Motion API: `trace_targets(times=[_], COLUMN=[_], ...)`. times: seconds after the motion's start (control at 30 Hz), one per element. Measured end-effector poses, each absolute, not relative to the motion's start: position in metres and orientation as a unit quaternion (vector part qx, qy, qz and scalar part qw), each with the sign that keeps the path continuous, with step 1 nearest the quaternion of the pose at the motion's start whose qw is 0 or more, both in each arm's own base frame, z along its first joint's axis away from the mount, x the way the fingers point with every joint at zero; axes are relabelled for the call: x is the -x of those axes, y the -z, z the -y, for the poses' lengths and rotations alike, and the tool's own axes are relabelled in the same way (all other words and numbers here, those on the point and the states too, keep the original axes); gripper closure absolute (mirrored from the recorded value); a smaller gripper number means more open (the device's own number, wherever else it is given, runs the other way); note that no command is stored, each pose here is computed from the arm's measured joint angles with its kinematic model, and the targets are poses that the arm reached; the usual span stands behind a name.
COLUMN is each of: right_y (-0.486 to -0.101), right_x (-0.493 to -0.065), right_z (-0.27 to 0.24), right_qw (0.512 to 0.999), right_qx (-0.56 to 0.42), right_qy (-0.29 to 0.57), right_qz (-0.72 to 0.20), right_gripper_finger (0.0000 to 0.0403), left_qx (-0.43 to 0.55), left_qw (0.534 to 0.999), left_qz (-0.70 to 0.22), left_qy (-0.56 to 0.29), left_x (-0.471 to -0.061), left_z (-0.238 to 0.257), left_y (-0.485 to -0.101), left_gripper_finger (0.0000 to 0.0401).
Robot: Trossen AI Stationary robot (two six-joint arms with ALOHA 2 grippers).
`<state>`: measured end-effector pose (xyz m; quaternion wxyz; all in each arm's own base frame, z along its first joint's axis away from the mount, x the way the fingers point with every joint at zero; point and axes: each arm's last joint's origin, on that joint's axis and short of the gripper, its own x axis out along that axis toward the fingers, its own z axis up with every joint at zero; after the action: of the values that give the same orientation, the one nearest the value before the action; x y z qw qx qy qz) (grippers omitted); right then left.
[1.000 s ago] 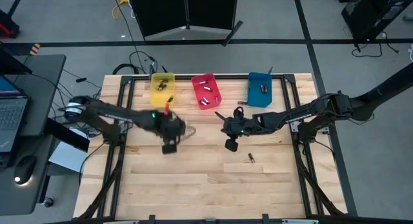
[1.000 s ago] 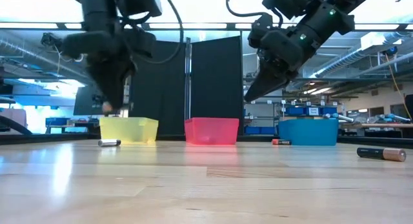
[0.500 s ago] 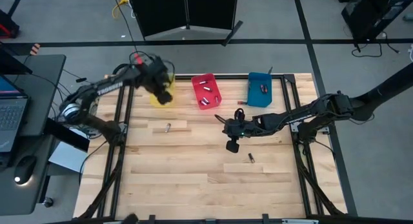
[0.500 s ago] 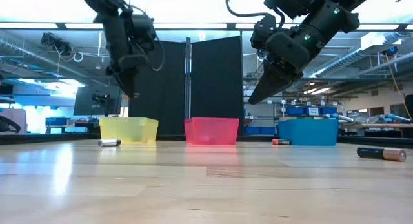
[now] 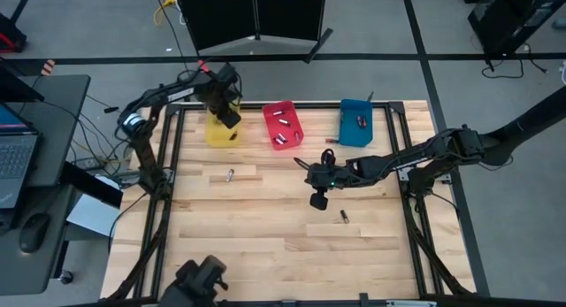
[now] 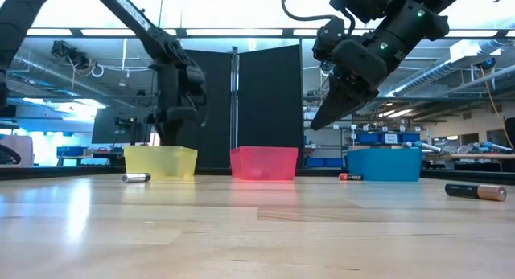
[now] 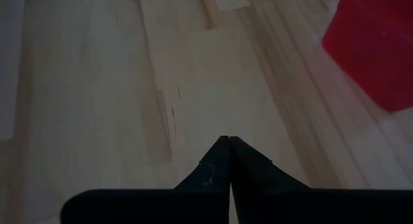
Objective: Sort batteries
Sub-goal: Put the left brown battery into the yellow bin
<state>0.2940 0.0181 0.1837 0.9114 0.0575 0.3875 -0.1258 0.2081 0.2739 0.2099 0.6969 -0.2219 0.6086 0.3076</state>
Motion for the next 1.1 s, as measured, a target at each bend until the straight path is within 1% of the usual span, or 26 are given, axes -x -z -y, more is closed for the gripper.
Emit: trace_targets(times=[0.13, 0.27, 0.53, 0.8, 0.9, 1.1], right_y=[-0.184, -0.184, -0.184, -0.184, -0.184, -0.184], right_x=[-0.294, -0.294, -0.294, -0.294, -0.294, -0.294], right_z=[-0.018, -0.018, -0.018, -0.018, -0.018, -0.018], right_qw=[0.911, 0.911, 0.911, 0.911, 0.911, 0.91], right_qx=[-0.062, -0.064, -0.068, -0.068, -0.068, -0.068], right_qy=[0.127, 0.128, 0.129, 0.129, 0.129, 0.129], right_qz=[-0.387, -0.387, -0.386, -0.387, -0.387, -0.387], right_gripper_finger=[0.0391, 0.0391, 0.0391, 0.0391, 0.0391, 0.0391], left_qx=[0.236, 0.235, 0.228, 0.221, 0.222, 0.212], left_qw=[0.68, 0.674, 0.682, 0.685, 0.683, 0.696], left_qz=[-0.624, -0.629, -0.622, -0.625, -0.627, -0.612], left_qy=[-0.304, -0.308, -0.31, -0.303, -0.302, -0.309], left_x=[-0.207, -0.209, -0.211, -0.211, -0.21, -0.211], left_z=[-0.283, -0.287, -0.29, -0.29, -0.288, -0.289], left_y=[-0.191, -0.181, -0.178, -0.177, -0.172, -0.165], left_gripper_finger=[0.0358, 0.0358, 0.0358, 0.0326, 0.0322, 0.0321])
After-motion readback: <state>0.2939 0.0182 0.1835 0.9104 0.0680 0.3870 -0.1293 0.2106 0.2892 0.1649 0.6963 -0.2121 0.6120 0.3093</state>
